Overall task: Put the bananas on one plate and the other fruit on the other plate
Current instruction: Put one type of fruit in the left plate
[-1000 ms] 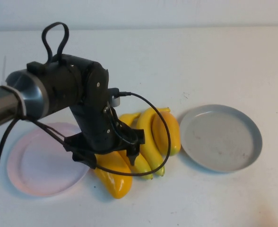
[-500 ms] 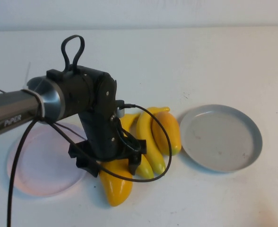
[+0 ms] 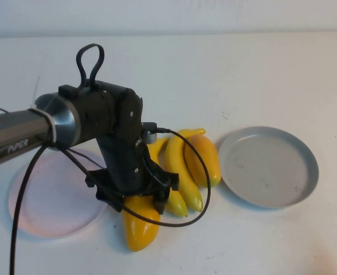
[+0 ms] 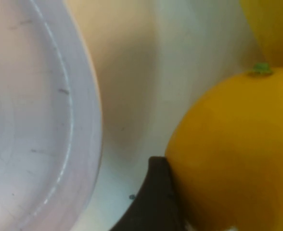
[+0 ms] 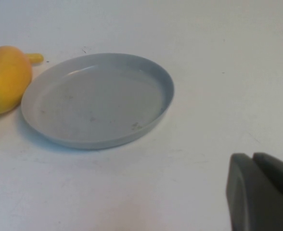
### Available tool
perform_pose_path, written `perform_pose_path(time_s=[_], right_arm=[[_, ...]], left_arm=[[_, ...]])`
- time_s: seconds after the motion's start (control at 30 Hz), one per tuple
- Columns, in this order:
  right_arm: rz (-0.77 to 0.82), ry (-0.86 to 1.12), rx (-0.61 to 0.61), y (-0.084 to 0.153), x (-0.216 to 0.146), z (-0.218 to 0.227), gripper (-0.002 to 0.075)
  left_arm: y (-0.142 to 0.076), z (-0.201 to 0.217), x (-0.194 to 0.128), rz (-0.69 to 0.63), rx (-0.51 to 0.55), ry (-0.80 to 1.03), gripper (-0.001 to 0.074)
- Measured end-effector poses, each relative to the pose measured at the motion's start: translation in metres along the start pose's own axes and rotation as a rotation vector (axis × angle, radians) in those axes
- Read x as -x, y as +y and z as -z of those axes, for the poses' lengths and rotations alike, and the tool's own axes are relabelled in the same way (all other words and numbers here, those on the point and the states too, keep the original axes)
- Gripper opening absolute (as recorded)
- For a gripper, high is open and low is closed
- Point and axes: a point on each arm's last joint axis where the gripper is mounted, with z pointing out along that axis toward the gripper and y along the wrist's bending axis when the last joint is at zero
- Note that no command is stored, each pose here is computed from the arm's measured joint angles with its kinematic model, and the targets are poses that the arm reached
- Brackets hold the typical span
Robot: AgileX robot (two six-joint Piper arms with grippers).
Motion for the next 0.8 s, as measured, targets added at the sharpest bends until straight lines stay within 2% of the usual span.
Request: perform_pose_path(time_s=[0.13, 0.27, 0.33, 0.47, 0.63, 0.8], right_arm=[[0.000, 0.000, 0.000, 0.000, 0.000, 0.000, -0.0015], [0.000, 0.000, 0.000, 0.000, 0.000, 0.000, -0.0015], [0.000, 0.000, 0.000, 0.000, 0.000, 0.000, -0.0015], [0.000, 0.000, 0.000, 0.000, 0.000, 0.000, -0.0015], [0.000, 0.000, 0.000, 0.000, 0.000, 0.000, -0.0015], [0.000, 0.000, 0.000, 0.000, 0.000, 0.000, -0.0015]], left_arm=[[-0.002, 0.008, -0.001, -0.034, -0.015, -0.029, 0.0564], [-0.003, 0.045, -0.009, -0.099, -0.054, -0.126, 0.0564], [0.003, 0.063, -0.013, -0.136, -0.063, -0.157, 0.0564], [0.039, 0.070, -0.006, -0.106, -0.017, -0.151, 0.0564], [0.100, 0.064, 0.002, -0.051, 0.163, -0.146, 0.0564], [0.131, 0.053, 0.007, -0.043, 0.255, -0.168, 0.0564]])
